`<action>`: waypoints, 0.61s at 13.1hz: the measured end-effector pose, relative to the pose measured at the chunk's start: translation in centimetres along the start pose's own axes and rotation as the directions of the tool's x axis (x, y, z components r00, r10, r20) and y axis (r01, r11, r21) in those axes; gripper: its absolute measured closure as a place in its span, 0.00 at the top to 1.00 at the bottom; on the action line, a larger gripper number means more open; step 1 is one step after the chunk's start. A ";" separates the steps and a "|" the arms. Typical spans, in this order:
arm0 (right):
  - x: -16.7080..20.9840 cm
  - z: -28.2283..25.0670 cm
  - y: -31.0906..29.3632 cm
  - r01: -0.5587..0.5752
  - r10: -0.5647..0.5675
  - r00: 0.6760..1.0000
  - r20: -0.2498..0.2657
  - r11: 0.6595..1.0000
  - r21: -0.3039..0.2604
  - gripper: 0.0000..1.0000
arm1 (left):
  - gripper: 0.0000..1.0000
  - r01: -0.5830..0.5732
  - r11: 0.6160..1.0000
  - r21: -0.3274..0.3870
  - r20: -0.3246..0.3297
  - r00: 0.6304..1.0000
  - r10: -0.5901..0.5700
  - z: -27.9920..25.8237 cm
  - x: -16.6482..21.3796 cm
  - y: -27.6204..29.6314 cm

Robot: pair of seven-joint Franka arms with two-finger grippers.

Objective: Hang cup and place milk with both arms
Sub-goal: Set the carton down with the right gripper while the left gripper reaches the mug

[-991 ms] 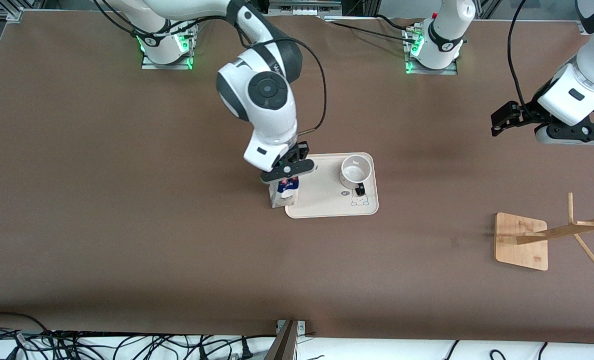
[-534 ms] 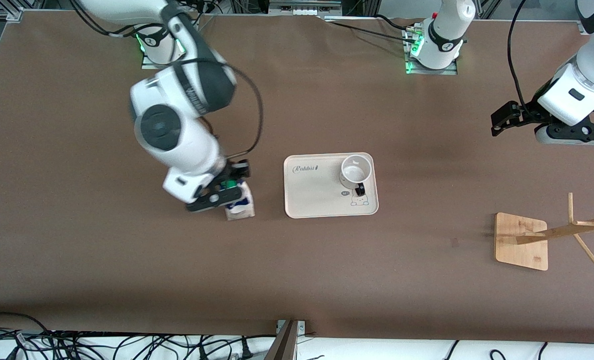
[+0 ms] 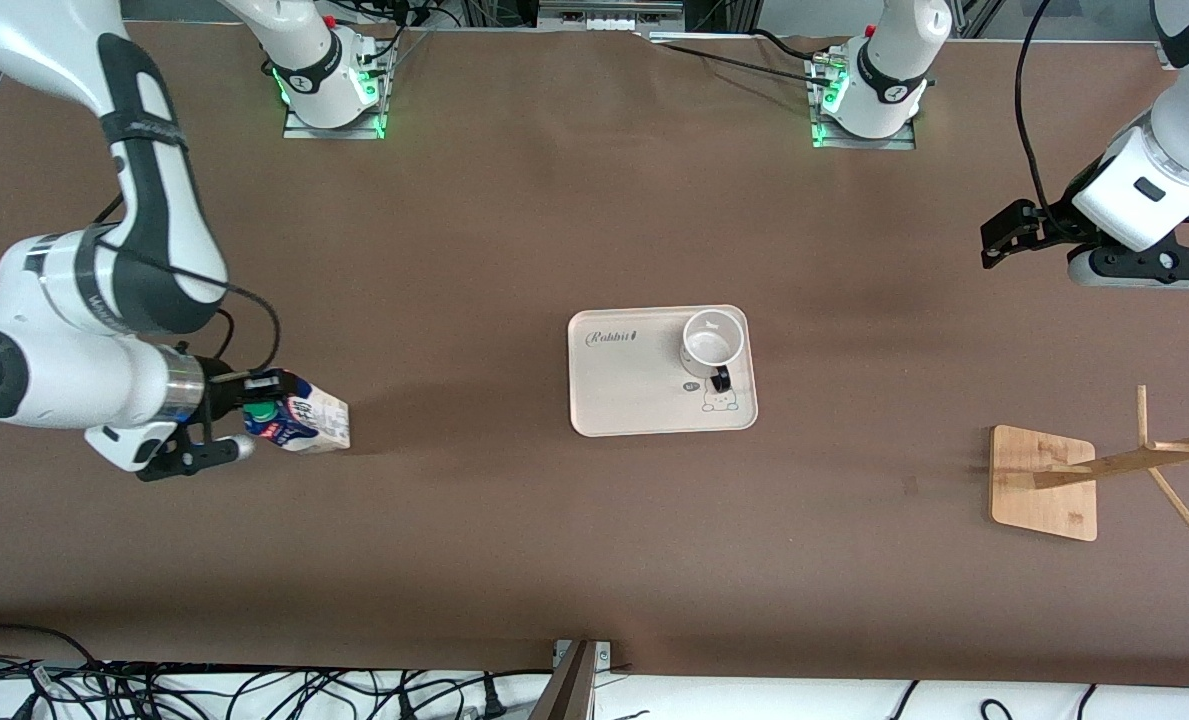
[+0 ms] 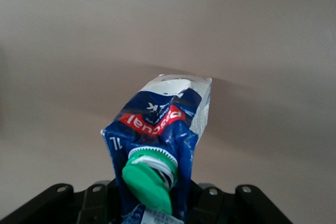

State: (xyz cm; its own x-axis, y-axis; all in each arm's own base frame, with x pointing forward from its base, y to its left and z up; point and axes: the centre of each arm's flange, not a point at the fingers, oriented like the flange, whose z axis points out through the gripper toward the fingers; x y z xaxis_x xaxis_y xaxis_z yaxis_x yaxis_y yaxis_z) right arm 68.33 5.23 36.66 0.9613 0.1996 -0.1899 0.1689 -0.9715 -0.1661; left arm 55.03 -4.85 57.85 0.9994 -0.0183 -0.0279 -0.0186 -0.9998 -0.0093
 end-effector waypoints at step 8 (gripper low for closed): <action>-3.9 4.5 1.9 -0.058 0.057 0.997 0.044 0.998 0.018 0.32 | 1.00 -0.073 0.997 -0.001 0.070 0.995 0.073 1.5 1.1 4.2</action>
State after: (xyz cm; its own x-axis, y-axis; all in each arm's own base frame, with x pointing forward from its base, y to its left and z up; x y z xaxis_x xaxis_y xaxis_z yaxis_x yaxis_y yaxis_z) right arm 63.92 3.15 32.77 0.9587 0.1495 -0.2419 0.1093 -0.9790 -0.1721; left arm 56.00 -9.10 56.31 0.9911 -0.0905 -0.0980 -0.0916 -0.9958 -0.0067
